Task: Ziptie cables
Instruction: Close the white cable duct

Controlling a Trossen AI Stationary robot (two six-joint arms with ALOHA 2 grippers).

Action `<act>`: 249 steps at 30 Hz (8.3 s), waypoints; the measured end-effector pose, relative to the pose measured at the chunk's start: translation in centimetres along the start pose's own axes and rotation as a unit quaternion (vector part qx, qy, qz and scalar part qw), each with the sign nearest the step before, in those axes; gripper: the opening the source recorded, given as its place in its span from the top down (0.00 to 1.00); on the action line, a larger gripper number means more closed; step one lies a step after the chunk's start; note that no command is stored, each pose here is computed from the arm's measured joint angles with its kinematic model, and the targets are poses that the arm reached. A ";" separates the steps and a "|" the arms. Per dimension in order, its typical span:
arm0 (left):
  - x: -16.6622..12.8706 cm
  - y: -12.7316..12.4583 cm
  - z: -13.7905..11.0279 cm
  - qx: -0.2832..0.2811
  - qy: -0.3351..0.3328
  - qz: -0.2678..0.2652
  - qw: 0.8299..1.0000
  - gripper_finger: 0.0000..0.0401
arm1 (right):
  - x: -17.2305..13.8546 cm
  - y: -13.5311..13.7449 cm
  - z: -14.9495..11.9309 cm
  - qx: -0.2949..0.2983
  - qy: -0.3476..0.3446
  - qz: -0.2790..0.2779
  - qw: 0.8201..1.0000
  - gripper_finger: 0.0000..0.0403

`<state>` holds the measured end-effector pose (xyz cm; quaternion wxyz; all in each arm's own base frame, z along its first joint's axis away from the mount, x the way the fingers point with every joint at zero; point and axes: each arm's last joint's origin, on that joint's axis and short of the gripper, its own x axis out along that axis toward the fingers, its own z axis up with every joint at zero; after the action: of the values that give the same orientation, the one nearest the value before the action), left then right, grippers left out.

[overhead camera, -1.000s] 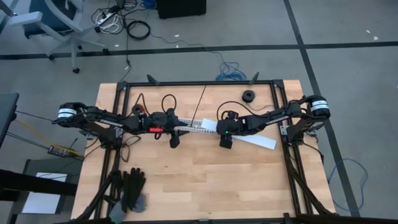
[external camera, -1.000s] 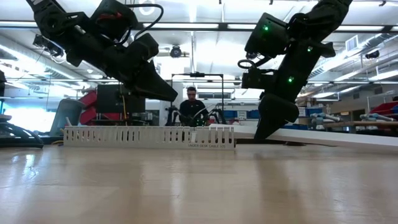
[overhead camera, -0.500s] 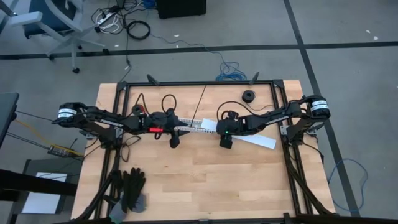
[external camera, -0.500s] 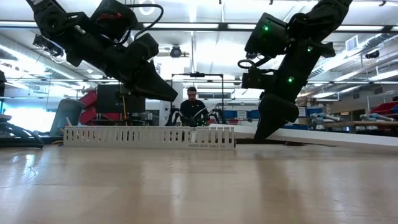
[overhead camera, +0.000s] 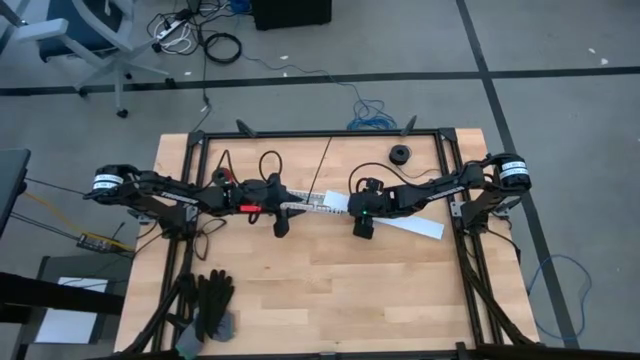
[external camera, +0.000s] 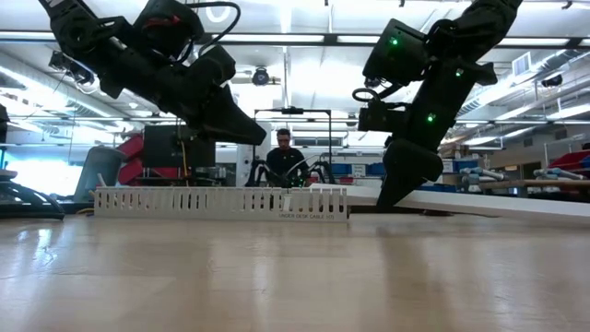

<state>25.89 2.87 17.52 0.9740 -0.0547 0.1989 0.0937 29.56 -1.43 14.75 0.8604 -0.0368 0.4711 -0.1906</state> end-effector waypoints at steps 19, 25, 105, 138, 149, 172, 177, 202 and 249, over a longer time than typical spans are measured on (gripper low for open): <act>0.0 0.0 -0.1 0.000 0.002 0.000 1.000 0.63 | -1.7 -0.8 0.8 0.022 -0.034 -0.002 0.999 0.47; 0.0 0.0 -0.1 -0.001 0.002 0.000 1.000 0.63 | -3.1 -1.7 0.9 0.005 -0.033 0.020 0.999 0.47; 7.4 1.4 1.5 0.161 0.115 -0.054 0.979 0.63 | -1.9 -5.7 -0.4 0.011 0.044 0.172 0.984 0.45; 7.4 1.4 1.6 0.095 0.122 -0.044 0.987 0.63 | -2.0 -5.4 0.0 0.008 0.022 0.163 0.986 0.40; 7.4 1.4 1.6 0.094 0.123 -0.044 0.987 0.63 | -2.0 -5.3 0.0 0.007 0.020 0.180 0.983 0.40; 7.3 1.3 1.6 0.090 0.123 -0.044 0.987 0.63 | -2.0 -5.4 0.3 0.008 0.005 0.168 0.986 0.39; 7.4 1.3 1.8 0.081 0.122 -0.043 0.988 0.63 | -2.0 -5.4 0.6 0.028 -0.005 0.160 0.987 0.42; 5.3 1.2 2.8 0.021 0.071 -0.042 0.996 0.63 | -2.1 -6.7 -0.4 0.057 0.045 0.134 0.988 0.50; 0.4 -2.9 0.7 -0.046 0.006 -0.014 0.999 0.63 | -4.8 -5.4 0.4 0.077 0.005 0.043 0.996 0.98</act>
<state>27.12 0.24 18.15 0.9705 -0.1024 0.1995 0.0883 25.99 -4.72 20.16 0.8657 0.0510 0.4605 -0.1897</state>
